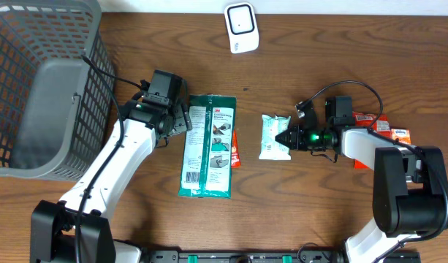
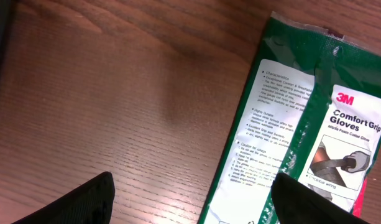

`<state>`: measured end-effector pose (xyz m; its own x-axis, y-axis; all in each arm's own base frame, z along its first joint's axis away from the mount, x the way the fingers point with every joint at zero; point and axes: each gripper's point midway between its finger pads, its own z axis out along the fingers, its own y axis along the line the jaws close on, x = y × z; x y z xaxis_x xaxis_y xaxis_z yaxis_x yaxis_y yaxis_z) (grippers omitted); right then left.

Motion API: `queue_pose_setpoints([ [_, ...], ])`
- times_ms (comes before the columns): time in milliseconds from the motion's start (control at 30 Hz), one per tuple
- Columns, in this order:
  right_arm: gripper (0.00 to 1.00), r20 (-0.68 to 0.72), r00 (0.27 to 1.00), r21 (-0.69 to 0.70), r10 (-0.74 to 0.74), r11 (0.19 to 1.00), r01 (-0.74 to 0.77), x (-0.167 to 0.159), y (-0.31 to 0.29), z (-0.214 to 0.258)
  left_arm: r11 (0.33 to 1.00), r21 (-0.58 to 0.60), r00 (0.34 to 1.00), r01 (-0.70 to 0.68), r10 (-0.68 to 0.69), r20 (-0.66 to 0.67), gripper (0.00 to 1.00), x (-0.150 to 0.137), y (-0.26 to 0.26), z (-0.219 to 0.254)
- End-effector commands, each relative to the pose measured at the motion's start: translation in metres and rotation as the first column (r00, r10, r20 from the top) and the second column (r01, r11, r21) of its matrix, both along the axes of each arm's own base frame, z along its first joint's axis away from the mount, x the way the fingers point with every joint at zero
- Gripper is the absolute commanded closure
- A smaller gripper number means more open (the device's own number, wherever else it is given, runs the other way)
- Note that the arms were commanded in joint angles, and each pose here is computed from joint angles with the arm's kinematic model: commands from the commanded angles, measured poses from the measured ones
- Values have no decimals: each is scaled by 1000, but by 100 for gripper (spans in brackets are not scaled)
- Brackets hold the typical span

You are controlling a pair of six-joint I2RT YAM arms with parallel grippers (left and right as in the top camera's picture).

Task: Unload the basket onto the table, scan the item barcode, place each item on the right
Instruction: 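Retract the left arm back beside the basket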

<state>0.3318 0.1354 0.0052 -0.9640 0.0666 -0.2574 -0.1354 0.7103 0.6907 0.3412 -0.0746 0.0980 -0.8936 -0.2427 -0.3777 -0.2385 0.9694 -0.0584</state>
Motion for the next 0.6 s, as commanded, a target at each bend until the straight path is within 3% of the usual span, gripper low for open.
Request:
queue_pose_setpoints([
  [0,99,-3,1000,-40,-7,999,7,-1,-3,-2,1000,11,1000,-8,8,20,18,1,4,6],
  [200,99,3,1000,-40,-7,999,7,-1,-3,1,1000,11,1000,-8,8,20,18,1,4,6],
  [333,99,60,998,-53,6,999,-3,5,-4,31,1000,12,1000,-8,7,19,18,1,4,6],
  [567,99,154,988,-244,-4,969,42,8,-28,105,1000,11,1000,-8,8,20,18,1,4,6],
])
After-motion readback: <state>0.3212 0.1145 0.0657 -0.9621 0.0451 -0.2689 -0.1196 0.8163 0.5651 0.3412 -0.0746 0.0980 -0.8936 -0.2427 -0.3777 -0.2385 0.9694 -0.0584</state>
